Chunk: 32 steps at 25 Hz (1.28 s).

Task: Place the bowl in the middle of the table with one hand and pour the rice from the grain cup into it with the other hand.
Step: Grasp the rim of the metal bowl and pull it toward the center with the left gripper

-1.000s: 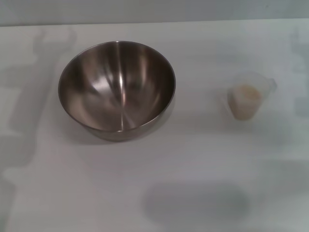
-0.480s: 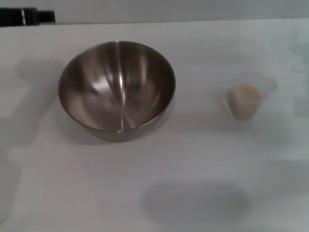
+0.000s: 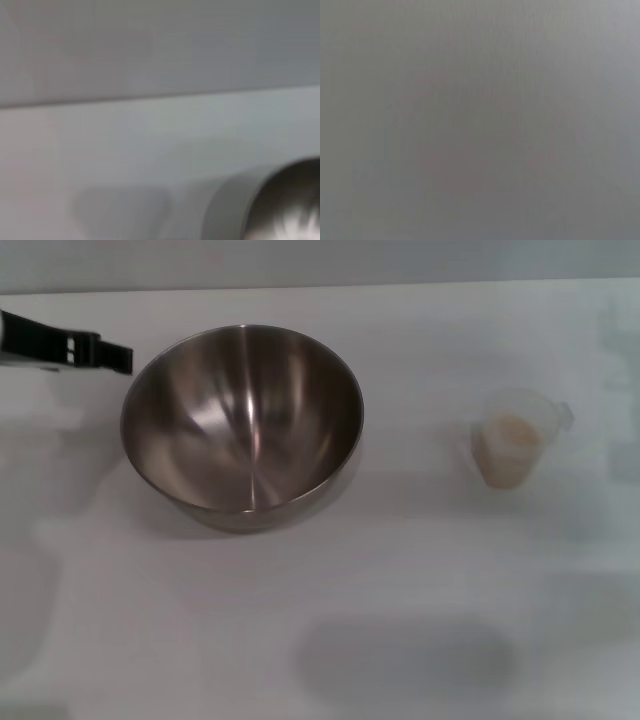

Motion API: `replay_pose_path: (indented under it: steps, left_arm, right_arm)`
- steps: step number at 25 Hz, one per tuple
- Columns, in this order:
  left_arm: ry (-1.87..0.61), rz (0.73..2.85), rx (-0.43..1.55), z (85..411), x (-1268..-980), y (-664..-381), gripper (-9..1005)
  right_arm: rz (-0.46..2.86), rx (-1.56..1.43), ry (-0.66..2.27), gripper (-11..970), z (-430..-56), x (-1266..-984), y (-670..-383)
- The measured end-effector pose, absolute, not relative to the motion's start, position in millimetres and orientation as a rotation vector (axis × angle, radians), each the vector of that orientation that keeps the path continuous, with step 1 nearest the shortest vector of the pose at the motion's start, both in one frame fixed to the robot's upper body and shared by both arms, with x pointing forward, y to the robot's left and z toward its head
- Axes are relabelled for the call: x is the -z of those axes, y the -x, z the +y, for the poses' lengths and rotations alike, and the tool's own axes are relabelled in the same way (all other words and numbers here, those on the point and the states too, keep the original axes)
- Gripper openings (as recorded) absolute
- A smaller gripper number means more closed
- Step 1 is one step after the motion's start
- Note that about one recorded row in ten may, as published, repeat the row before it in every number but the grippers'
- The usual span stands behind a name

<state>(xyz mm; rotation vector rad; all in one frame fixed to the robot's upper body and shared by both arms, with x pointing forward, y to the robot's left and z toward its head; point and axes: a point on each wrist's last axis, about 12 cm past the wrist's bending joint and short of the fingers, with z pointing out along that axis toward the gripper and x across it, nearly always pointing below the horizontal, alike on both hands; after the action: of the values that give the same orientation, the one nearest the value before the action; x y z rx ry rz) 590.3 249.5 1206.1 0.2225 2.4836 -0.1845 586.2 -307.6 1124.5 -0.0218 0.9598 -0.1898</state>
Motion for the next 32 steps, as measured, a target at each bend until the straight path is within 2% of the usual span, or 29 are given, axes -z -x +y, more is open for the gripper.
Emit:
replay_pose_path:
  steps: [15,32]
  left_arm:
    - [-0.247,2.611,0.206,238.7,-1182.0,-602.6,732]
    - [-0.27,2.655,0.213,229.0,-1167.2,-611.6,707]
  right_arm:
    - [0.963,0.197,0.021,545,-309.6,-1123.4,-584.8]
    - [0.962,0.2,0.023,545,-311.3,-1124.2,-585.4]
